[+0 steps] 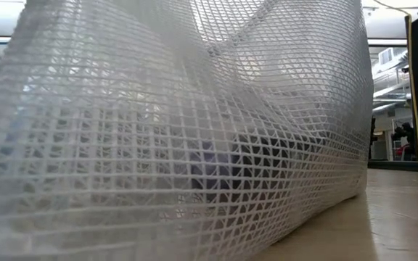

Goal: Unpack backpack
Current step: Put the small zip bag into the zip bag

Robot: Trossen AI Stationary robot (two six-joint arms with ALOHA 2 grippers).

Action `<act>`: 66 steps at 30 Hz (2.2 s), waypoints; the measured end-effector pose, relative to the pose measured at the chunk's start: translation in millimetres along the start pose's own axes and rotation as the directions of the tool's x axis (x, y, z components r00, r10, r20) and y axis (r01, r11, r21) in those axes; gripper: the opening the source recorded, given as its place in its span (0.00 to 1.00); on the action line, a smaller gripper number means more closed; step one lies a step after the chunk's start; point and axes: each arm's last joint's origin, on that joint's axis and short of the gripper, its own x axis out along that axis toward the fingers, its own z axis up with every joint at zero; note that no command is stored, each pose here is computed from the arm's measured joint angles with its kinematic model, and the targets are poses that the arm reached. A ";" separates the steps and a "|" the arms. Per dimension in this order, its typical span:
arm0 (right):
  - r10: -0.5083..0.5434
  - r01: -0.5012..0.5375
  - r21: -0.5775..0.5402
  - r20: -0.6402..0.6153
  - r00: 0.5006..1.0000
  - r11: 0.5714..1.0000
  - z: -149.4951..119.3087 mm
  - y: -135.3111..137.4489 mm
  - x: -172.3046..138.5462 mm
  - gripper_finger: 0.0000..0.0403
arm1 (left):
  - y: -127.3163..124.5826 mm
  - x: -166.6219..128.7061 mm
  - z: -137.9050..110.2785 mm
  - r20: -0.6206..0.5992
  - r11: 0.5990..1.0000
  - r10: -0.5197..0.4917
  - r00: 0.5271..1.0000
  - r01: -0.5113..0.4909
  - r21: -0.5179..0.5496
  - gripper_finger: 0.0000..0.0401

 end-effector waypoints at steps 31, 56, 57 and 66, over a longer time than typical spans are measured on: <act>-0.279 0.142 -0.269 -0.582 0.764 0.953 -32.9 2.8 43.6 0.54 | 1.0 3.0 3.0 0.015 0.999 0.005 1.000 -0.005 -0.034 0.01; -0.230 0.145 -0.186 -0.612 0.756 0.972 -31.4 12.6 41.5 0.60 | 3.3 6.1 3.3 0.012 0.999 0.018 1.000 -0.018 -0.026 0.22; -0.232 0.144 -0.190 -0.618 0.751 0.971 -33.8 12.2 40.6 0.60 | 3.3 6.1 3.2 0.012 1.000 0.018 1.000 -0.018 -0.025 0.22; -0.224 0.090 -0.232 -0.659 0.718 0.969 -39.0 14.4 36.1 0.22 | 5.5 -2.5 35.5 0.054 0.989 0.041 0.998 -0.048 0.136 0.34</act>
